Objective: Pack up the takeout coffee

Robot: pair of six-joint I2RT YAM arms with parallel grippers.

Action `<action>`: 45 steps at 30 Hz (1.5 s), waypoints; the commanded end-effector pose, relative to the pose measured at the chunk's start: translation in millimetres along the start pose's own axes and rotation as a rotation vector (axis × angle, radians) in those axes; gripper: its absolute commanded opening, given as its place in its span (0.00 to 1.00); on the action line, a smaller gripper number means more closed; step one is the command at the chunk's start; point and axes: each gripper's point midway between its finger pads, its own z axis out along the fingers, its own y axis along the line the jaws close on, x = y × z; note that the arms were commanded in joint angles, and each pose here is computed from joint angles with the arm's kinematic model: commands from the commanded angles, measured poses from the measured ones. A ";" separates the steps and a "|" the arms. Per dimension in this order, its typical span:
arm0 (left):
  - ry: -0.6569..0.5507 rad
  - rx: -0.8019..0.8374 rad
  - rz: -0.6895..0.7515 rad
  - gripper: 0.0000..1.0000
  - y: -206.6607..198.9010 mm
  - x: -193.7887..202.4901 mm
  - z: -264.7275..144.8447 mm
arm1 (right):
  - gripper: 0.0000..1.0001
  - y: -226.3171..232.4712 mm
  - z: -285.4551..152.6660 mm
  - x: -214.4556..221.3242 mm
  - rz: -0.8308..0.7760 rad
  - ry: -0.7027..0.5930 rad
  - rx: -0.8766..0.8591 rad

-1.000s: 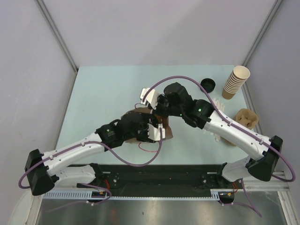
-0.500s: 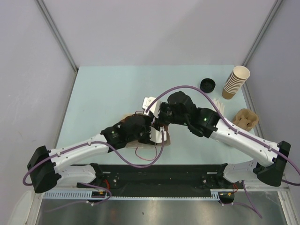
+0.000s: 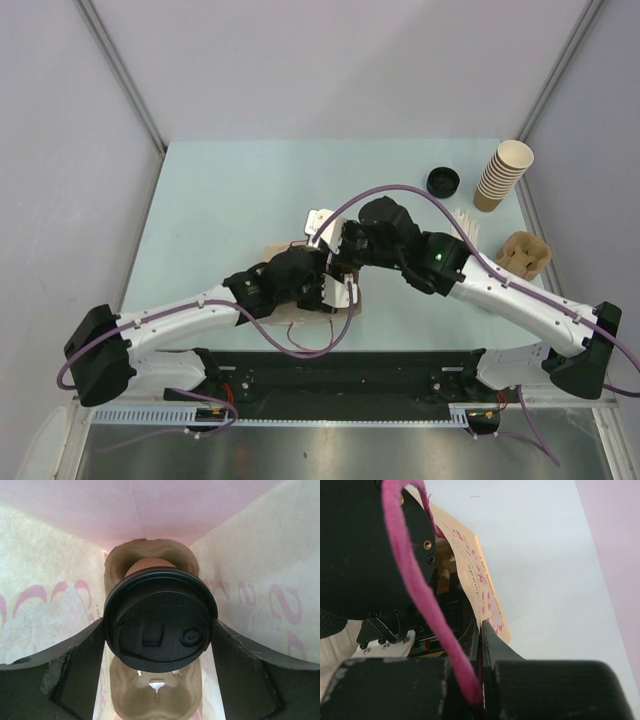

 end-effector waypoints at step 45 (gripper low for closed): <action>0.191 0.343 -0.319 0.09 -9.8 66.8 80.1 | 0.00 -83.1 44.1 30.7 0.242 -0.131 -0.083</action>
